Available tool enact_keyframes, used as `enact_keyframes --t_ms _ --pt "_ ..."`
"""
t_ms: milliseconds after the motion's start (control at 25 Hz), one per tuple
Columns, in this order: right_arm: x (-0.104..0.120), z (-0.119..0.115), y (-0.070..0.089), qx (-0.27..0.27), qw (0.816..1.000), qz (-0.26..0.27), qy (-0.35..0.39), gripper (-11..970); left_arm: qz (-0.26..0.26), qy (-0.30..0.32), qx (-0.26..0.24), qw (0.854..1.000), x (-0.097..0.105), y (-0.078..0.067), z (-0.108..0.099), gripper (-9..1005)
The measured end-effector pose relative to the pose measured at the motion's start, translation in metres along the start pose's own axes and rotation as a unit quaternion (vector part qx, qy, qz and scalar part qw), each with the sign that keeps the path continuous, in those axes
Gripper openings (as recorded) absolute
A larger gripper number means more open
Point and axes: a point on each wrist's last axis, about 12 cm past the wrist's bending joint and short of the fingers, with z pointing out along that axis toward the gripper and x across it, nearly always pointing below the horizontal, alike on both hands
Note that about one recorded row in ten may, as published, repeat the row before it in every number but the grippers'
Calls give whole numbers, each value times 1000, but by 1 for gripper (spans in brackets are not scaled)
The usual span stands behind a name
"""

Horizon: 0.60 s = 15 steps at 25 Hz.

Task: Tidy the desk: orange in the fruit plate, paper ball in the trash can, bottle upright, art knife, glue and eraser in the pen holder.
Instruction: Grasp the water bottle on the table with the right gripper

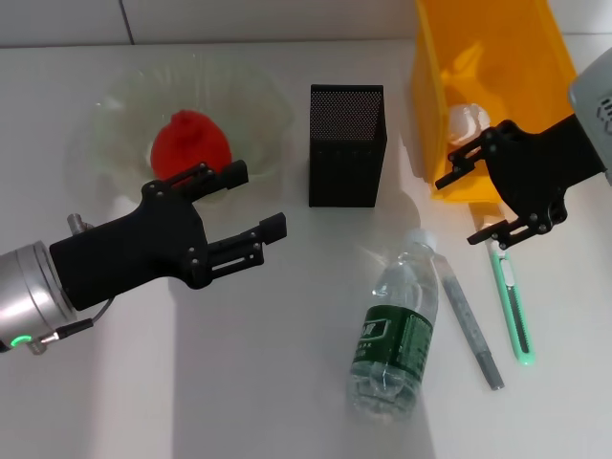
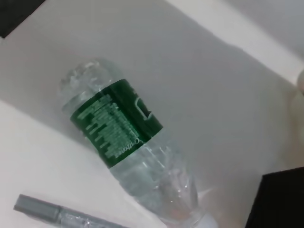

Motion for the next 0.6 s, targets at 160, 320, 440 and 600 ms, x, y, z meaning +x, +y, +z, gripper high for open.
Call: enact_keyframes --t_ms 160,320,440,600 --pt "0 16 -1 -24 999 -30 16 656 1 3 -1 1000 3 -2 -2 800" --pt "1 27 -7 -24 998 -53 27 656 -2 7 2 1000 6 -4 0 800" --pt "2 29 -9 -20 998 -59 28 656 0 8 3 1000 7 -5 1 800" --pt "-3 32 -12 -26 997 -75 26 657 2 8 5 1000 7 -5 2 800"
